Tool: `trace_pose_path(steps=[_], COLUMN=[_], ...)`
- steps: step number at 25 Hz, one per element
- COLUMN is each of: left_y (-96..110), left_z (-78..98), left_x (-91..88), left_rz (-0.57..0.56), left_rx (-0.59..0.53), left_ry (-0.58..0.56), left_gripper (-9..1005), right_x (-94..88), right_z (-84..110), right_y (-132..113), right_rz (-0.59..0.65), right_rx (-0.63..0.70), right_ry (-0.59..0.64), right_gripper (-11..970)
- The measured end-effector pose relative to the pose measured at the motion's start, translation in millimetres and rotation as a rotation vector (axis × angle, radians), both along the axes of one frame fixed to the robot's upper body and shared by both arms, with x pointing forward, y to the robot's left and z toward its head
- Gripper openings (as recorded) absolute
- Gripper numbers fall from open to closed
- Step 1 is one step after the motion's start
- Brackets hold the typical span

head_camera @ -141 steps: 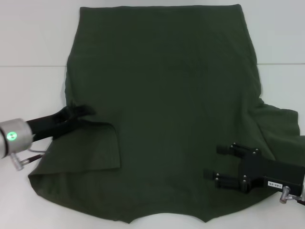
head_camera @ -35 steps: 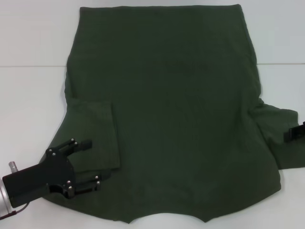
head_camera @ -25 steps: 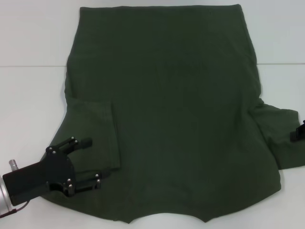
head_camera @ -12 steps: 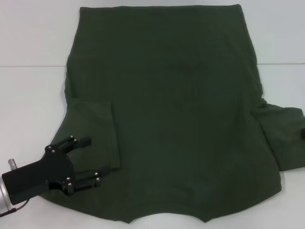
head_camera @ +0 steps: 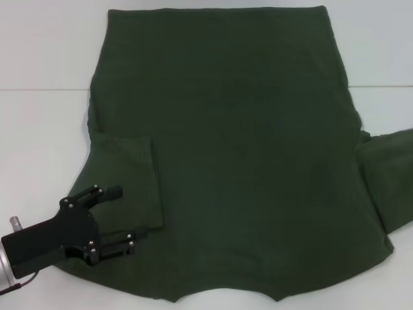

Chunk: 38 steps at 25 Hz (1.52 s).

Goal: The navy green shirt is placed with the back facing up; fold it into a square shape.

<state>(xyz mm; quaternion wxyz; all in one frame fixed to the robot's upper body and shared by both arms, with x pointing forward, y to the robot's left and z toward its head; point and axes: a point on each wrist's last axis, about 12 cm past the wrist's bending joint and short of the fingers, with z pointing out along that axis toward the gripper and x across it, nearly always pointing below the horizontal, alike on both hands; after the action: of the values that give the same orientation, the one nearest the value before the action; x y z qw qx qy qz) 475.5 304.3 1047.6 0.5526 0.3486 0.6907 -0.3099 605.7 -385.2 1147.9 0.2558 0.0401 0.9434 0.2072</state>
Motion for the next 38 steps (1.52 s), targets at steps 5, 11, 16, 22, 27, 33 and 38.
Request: trace_pose_path(steps=[5,11,16,22,27,33,38], left_y=[0,1,1,1,1,1,1], left_z=[-0.2,-1.4,-1.6,-1.6,-1.6,-1.8,-2.6], left_x=[-0.1,-0.6,-0.7,-0.7,-0.6,-0.8,-1.2], left_rz=[0.001,0.009,0.009,0.010,0.010,0.009,0.007], left_rx=[0.001,0.007,0.007,0.007,0.007,0.008,0.007], left_ry=[0.001,0.006,0.007,0.008,0.007,0.009,0.013], left_gripper=[906,906,906,906,906,906,906], right_x=[5.8,10.4,18.7,31.3,40.1,46.9,50.4], right_z=[10.5,17.3,24.1,29.8,25.1,19.7,20.5], right_y=[9,13,24,52,91,136,152], right_rz=[0.037,0.049,0.081,0.163,0.268,0.381,0.420], right_rx=[0.019,0.018,0.015,-0.004,-0.014,-0.046,-0.068], right_ry=[-0.020,-0.034,-0.051,-0.045,-0.015,0.001,-0.015], right_gripper=[36,42,46,52,57,63,68])
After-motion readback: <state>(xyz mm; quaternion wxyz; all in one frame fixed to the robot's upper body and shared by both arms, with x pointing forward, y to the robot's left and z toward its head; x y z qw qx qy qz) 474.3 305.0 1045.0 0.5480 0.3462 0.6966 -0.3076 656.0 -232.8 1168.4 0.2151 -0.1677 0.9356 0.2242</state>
